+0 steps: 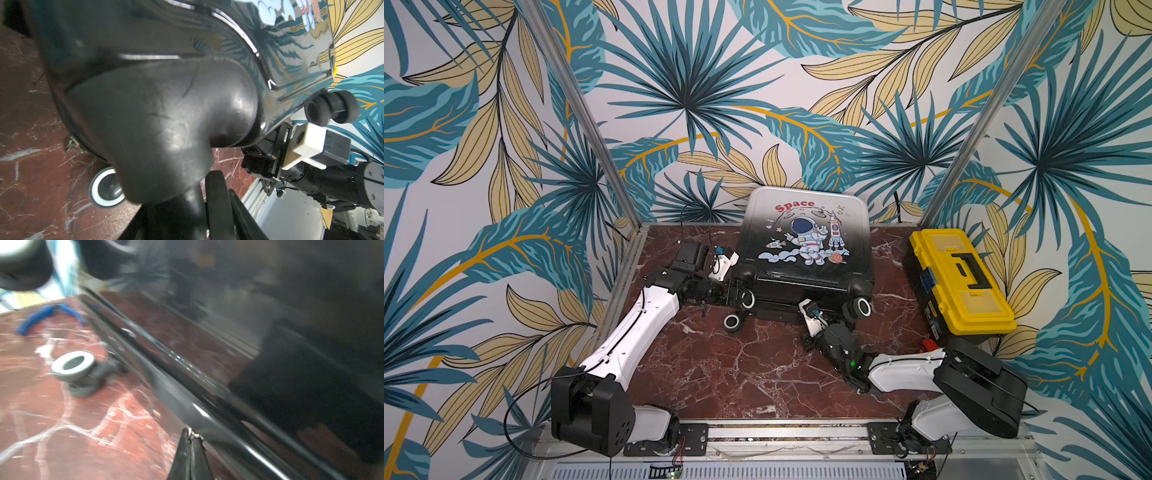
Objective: Close the suitcase zippers
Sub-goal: Adjust the suitcase at the center of the board.
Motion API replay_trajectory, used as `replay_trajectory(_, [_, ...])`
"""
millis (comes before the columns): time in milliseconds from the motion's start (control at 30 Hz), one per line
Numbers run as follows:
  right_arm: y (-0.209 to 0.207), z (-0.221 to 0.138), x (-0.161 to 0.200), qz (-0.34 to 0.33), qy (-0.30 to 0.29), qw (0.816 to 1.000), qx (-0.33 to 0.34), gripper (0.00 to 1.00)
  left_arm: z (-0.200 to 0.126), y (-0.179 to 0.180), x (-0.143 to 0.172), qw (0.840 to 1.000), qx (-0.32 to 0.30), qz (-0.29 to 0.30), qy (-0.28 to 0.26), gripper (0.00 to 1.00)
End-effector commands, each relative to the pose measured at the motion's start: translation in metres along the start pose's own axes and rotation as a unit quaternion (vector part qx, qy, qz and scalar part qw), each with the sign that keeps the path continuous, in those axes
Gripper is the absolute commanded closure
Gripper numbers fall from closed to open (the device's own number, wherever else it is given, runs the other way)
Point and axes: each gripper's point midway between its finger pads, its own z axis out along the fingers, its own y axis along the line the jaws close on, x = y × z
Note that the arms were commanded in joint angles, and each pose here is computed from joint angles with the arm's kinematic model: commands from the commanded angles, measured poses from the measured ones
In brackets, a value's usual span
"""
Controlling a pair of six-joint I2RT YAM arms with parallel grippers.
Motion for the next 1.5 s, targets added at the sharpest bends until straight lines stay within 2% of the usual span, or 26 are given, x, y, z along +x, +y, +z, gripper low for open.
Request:
replay_trajectory(0, [0.051,0.004,-0.062,-0.012,-0.083,0.99,-0.113,1.0,-0.019,-0.101,0.014,0.964,0.199,0.175,-0.006,0.61])
replay_trajectory(333, [0.114,0.03,-0.095,-0.021,-0.084,0.971,-0.223,1.0,-0.027,-0.128,0.013,0.953,0.233,0.195,-0.003,0.61])
replay_trajectory(500, [0.133,0.045,-0.112,0.023,-0.111,0.959,-0.26,1.0,-0.027,-0.128,0.013,0.953,0.233,0.192,-0.002,0.61])
replay_trajectory(667, [0.119,0.047,-0.147,0.129,-0.2,0.943,-0.235,1.0,-0.018,-0.103,0.018,0.963,0.209,0.168,0.002,0.6])
replay_trajectory(800, [0.103,0.052,-0.162,0.193,-0.236,0.931,-0.2,0.99,-0.017,-0.076,0.022,0.972,0.184,0.144,-0.006,0.6])
replay_trajectory(867, [0.098,0.055,-0.162,0.207,-0.242,0.93,-0.184,0.98,-0.015,-0.057,0.023,0.979,0.147,0.143,-0.015,0.6])
replay_trajectory(1033, [0.096,0.068,-0.143,0.197,-0.222,0.942,-0.155,0.97,-0.021,0.003,0.017,0.991,0.04,0.118,-0.043,0.56])
replay_trajectory(1200, [0.095,0.075,-0.105,0.165,-0.16,0.964,-0.131,0.82,-0.022,0.031,0.012,0.991,-0.022,0.122,-0.048,0.48])
replay_trajectory(1267, [0.093,0.073,-0.088,0.152,-0.129,0.972,-0.126,0.74,-0.024,0.04,0.01,0.991,-0.04,0.12,-0.05,0.39])
replay_trajectory(1333, [0.09,0.068,-0.074,0.145,-0.102,0.977,-0.121,0.67,-0.027,0.049,0.006,0.989,-0.064,0.121,-0.054,0.24])
replay_trajectory(1467, [0.089,0.052,-0.051,0.119,-0.039,0.984,-0.129,0.53,-0.037,0.058,-0.006,0.985,-0.095,0.125,-0.073,0.12])
